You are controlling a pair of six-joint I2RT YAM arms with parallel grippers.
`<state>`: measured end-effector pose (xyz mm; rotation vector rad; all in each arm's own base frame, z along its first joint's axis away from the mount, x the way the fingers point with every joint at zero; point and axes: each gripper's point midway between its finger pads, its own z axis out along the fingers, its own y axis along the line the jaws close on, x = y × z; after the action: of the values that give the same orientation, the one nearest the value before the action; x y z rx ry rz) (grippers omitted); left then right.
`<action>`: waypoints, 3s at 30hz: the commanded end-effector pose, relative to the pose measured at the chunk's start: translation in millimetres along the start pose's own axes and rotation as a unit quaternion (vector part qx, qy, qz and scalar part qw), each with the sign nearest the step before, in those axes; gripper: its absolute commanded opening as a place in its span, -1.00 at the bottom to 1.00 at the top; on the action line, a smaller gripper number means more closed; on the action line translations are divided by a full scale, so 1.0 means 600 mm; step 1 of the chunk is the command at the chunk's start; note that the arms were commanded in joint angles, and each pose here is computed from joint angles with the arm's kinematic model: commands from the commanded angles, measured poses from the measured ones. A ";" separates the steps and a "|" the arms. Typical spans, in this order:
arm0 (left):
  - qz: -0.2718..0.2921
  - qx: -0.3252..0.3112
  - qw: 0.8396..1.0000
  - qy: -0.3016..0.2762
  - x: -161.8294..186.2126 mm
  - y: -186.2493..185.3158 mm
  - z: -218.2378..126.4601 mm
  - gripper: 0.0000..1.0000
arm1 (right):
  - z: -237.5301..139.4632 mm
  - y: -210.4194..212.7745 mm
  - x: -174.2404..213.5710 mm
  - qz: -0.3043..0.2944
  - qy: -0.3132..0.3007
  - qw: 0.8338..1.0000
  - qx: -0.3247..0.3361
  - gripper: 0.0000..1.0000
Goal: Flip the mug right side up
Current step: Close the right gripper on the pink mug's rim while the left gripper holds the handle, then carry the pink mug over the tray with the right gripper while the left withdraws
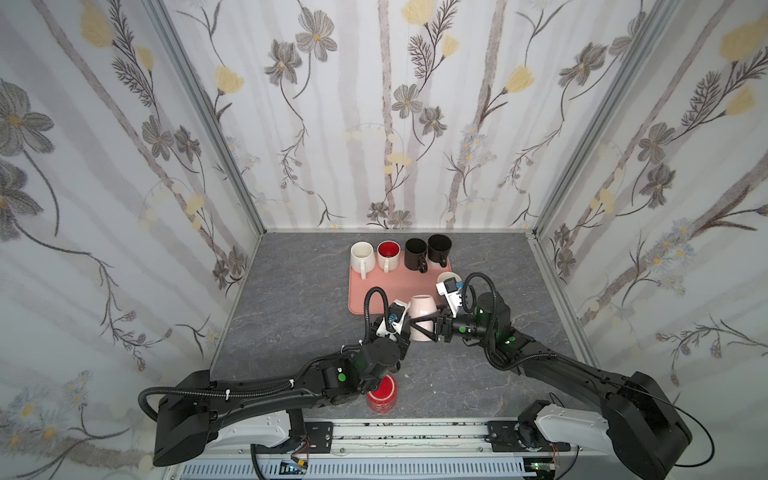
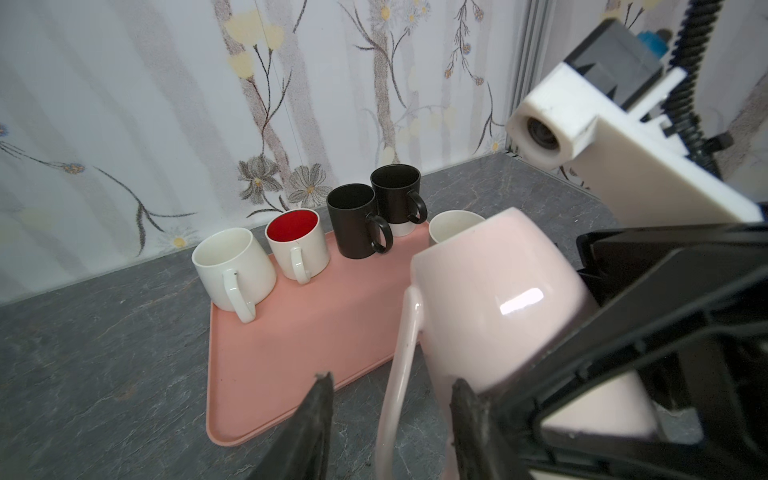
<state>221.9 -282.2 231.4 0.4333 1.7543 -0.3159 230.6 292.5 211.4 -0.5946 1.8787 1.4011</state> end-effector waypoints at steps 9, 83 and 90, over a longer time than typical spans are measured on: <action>-0.153 0.187 0.970 0.040 -0.029 -0.013 -0.024 0.34 | -0.020 0.017 -0.026 -0.099 -0.011 0.995 -0.026 -1.00; -0.262 0.177 0.944 -0.088 -0.147 0.035 -0.022 -1.00 | -0.151 0.098 -0.203 -0.125 -0.281 0.950 0.057 0.59; -0.278 0.106 0.935 -0.191 -0.216 0.088 -0.035 -1.00 | -0.154 0.128 -0.172 -0.070 -0.315 0.946 -0.022 0.29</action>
<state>242.0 -262.5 304.9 0.1513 1.6584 -0.9394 230.0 228.3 324.0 -0.3003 1.4133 1.2411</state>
